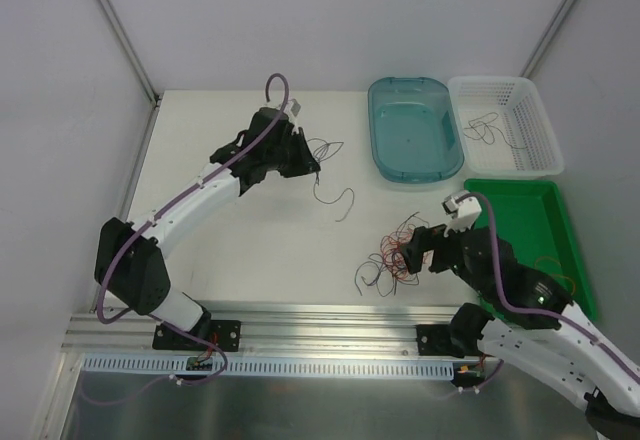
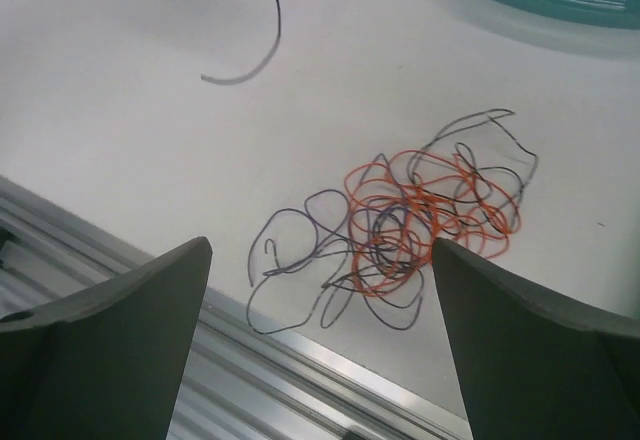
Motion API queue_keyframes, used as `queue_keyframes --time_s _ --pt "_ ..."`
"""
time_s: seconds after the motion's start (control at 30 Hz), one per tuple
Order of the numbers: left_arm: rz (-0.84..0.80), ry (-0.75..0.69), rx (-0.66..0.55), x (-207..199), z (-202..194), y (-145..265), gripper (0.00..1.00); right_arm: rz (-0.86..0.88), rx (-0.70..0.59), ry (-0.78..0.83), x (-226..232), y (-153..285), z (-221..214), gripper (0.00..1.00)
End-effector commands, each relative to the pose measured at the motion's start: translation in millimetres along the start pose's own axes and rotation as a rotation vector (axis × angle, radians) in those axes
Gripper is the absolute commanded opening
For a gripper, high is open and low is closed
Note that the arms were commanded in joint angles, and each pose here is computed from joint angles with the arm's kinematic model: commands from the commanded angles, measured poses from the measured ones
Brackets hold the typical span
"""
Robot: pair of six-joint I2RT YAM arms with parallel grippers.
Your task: Untangle the cables
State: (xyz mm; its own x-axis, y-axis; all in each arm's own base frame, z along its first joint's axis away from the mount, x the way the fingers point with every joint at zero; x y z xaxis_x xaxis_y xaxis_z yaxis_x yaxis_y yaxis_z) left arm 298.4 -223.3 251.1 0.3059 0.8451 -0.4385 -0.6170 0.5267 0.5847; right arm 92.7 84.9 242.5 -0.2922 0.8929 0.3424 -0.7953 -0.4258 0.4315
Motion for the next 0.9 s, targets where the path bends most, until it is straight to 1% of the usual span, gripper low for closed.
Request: queue_keyframes --time_s 0.0,0.1,0.17,0.23,0.27,0.33,0.37,0.43,0.57,0.67,0.73,0.77,0.87 --pt "-0.176 -0.097 0.011 -36 4 15 0.00 0.212 -0.005 -0.008 42 -11 26 0.97" --pt "-0.277 -0.154 0.028 -57 -3 27 0.00 0.282 -0.031 -0.045 63 -21 43 0.97" --pt "-0.343 -0.188 0.047 -68 -8 33 0.00 0.318 -0.042 -0.109 75 -32 53 0.97" --pt "-0.385 -0.236 0.048 -76 -13 40 0.00 0.358 -0.070 -0.190 86 -40 64 0.98" --pt "-0.400 -0.252 0.044 -78 -15 45 0.00 0.359 -0.081 -0.278 87 -44 70 0.98" --pt "-0.424 -0.295 0.039 -82 -21 50 0.00 0.366 -0.106 -0.355 90 -53 75 0.98" --pt "-0.429 -0.305 0.037 -82 -23 52 0.00 0.357 -0.113 -0.421 89 -57 78 0.98" --pt "-0.453 -0.323 0.018 -83 -26 57 0.00 0.392 -0.130 -0.464 93 -63 83 0.98" --pt "-0.519 -0.342 -0.015 -86 -32 64 0.00 0.372 -0.127 -0.542 95 -84 81 0.99" --pt "-0.548 -0.351 -0.015 -88 -39 67 0.00 0.404 -0.171 -0.580 97 -91 84 0.99" --pt "-0.564 -0.358 -0.027 -90 -40 68 0.00 0.418 -0.169 -0.585 100 -95 86 0.99" --pt "-0.570 -0.361 -0.027 -91 -43 69 0.00 0.425 -0.164 -0.585 103 -96 89 0.97" --pt "-0.592 -0.376 -0.039 -94 -45 69 0.00 0.459 -0.117 -0.582 109 -104 84 0.96"
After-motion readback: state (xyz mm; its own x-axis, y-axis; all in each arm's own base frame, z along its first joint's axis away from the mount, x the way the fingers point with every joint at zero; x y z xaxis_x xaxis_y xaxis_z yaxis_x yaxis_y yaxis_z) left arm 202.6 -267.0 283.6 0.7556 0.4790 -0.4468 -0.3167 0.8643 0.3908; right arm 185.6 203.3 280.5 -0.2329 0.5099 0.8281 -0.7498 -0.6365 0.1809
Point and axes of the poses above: each gripper's point midway between its finger pads, its own y axis back along the fingers, its own x axis along the line the jaws close on, z = x × y, the point moved 8 cm from there along y, back along the fingers, and after that the axes turned 10 degrees about -y, right-handed, at the moved point
